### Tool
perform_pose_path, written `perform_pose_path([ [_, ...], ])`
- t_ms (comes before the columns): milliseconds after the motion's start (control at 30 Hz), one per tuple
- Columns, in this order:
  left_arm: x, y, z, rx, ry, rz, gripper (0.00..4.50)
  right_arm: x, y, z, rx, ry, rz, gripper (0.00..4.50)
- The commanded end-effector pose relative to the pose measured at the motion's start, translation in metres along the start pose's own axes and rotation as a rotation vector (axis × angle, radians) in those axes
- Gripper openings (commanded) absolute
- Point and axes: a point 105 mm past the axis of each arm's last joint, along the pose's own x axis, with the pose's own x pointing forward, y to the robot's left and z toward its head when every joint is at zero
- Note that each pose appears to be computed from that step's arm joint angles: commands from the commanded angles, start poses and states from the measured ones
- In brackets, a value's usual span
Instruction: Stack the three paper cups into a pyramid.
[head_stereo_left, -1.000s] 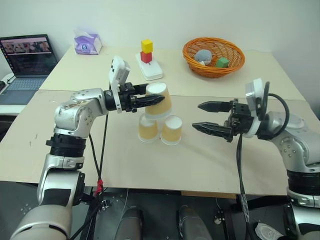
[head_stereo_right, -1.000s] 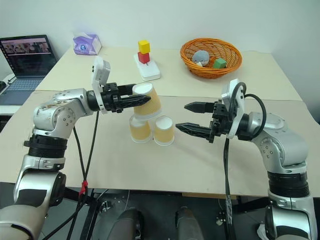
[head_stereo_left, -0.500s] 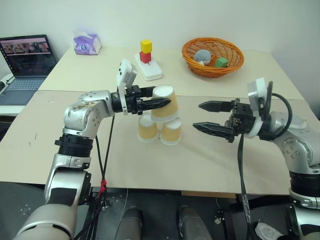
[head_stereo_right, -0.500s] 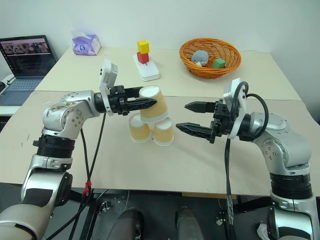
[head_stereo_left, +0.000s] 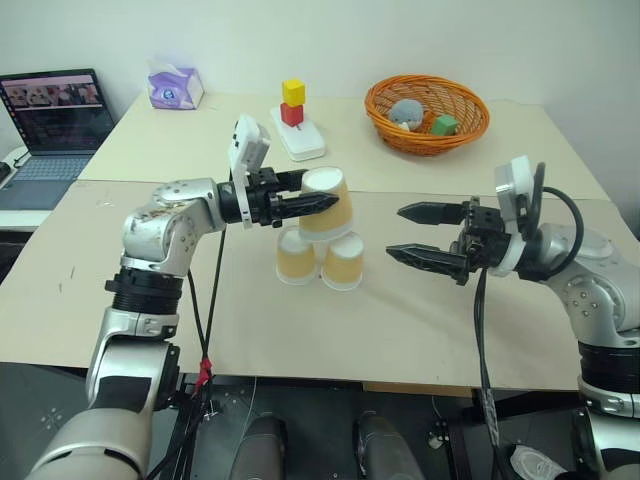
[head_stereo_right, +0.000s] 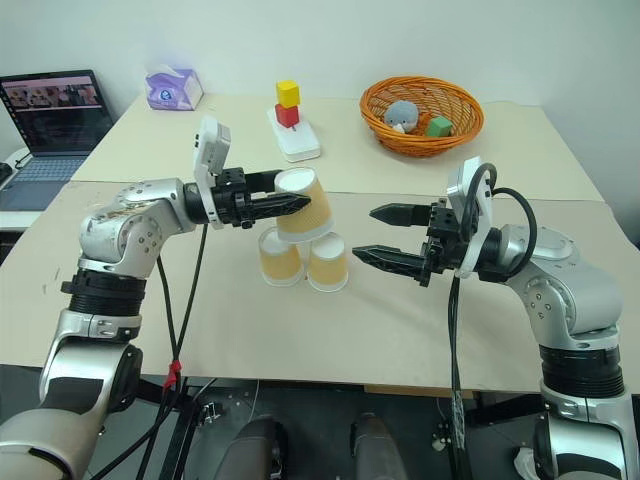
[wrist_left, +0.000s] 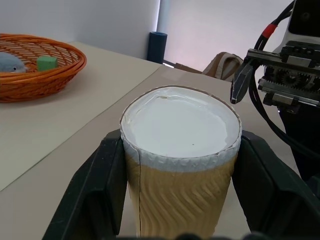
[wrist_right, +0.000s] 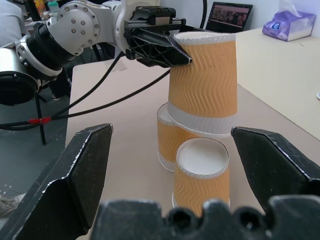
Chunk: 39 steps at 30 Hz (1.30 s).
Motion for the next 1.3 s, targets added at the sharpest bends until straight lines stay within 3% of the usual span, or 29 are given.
perform_pose_path([
  [33, -0.004, -0.003, 0.012, 0.05, -0.014, 0.004, 3.69, -0.001, 0.0, 0.01, -0.032, -0.024, 0.004, 4.5],
  [100, -0.005, -0.002, 0.014, 0.059, -0.017, 0.014, 4.41, -0.001, -0.001, 0.01, -0.034, -0.022, 0.002, 4.5],
  [367, -0.008, 0.001, 0.019, 0.058, -0.049, 0.056, 4.41, -0.001, -0.004, 0.009, -0.028, -0.023, 0.0, 4.5],
  [567, -0.018, 0.002, 0.064, -0.002, -0.256, 0.113, 4.41, 0.0, -0.004, 0.007, -0.021, -0.02, 0.007, 4.5],
  [700, -0.044, 0.016, 0.091, -0.022, -0.414, 0.304, 4.41, -0.001, -0.006, 0.007, -0.022, -0.017, -0.006, 4.5],
  [900, -0.082, 0.045, 0.059, -0.086, -0.418, 0.69, 4.41, -0.012, -0.025, 0.001, -0.082, 0.014, -0.148, 4.5],
  [1067, -0.138, 0.047, -0.016, -0.176, -0.326, 1.044, 4.41, -0.056, -0.096, -0.025, -0.168, 0.076, -0.735, 4.5],
  [1300, -0.179, 0.033, -0.07, -0.194, -0.238, 1.301, 4.41, -0.1, -0.104, -0.05, -0.078, -0.009, -1.12, 4.5],
])
